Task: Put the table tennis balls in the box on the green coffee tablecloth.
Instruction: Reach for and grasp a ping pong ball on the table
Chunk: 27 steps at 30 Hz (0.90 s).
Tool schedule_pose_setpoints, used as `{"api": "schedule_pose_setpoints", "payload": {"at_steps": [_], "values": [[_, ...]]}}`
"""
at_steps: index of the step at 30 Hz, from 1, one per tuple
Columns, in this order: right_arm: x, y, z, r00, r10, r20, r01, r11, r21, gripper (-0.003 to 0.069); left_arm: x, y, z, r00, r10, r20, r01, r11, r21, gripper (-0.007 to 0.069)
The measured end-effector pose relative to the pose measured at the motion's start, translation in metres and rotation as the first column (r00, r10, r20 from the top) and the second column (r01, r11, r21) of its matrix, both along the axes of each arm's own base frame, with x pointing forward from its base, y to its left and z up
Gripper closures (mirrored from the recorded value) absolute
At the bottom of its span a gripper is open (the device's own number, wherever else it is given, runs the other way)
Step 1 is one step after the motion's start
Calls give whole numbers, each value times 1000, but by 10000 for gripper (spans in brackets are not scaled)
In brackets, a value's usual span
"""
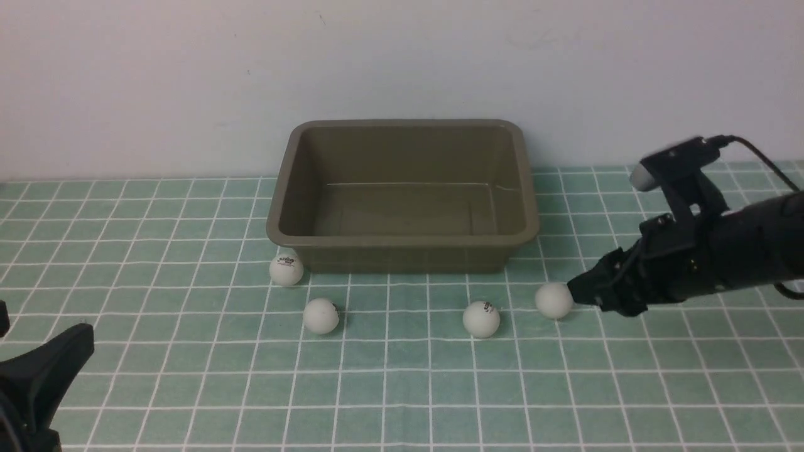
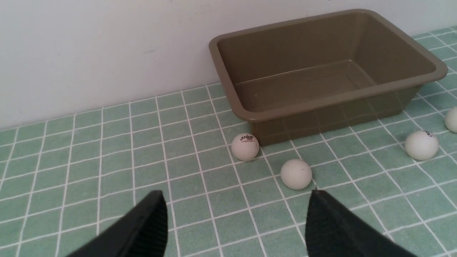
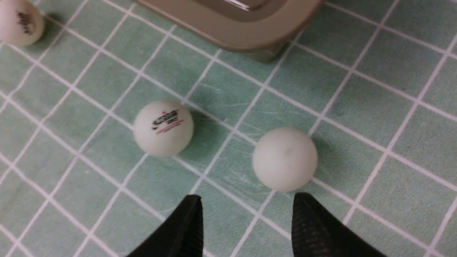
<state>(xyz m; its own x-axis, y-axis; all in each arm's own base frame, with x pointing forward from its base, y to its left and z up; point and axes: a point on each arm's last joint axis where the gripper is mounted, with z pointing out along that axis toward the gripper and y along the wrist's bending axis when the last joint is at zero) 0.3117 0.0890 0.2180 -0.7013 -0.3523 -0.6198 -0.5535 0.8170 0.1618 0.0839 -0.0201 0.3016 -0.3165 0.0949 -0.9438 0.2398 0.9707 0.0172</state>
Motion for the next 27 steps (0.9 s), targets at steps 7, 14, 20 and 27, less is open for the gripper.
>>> {"api": "schedule_pose_setpoints", "payload": {"at_steps": [7, 14, 20, 27], "values": [[26, 3, -12, 999, 5, -35, -7, 999, -52, 333, 0, 0, -1, 1000, -4, -11, 4, 1000, 3, 156], [44, 9, -20, 998, 8, -62, -11, 999, -49, 315, 0, 0, -1, 1000, -4, -13, 4, 1000, 4, 156], [58, 12, -39, 991, 35, -131, -44, 997, -64, 289, 0, 0, -1, 1000, -4, -13, 4, 1000, 4, 156], [61, 12, -52, 988, 39, -151, -53, 995, -86, 241, 0, 0, -1, 1000, -4, -13, 5, 1000, 4, 156]]}}
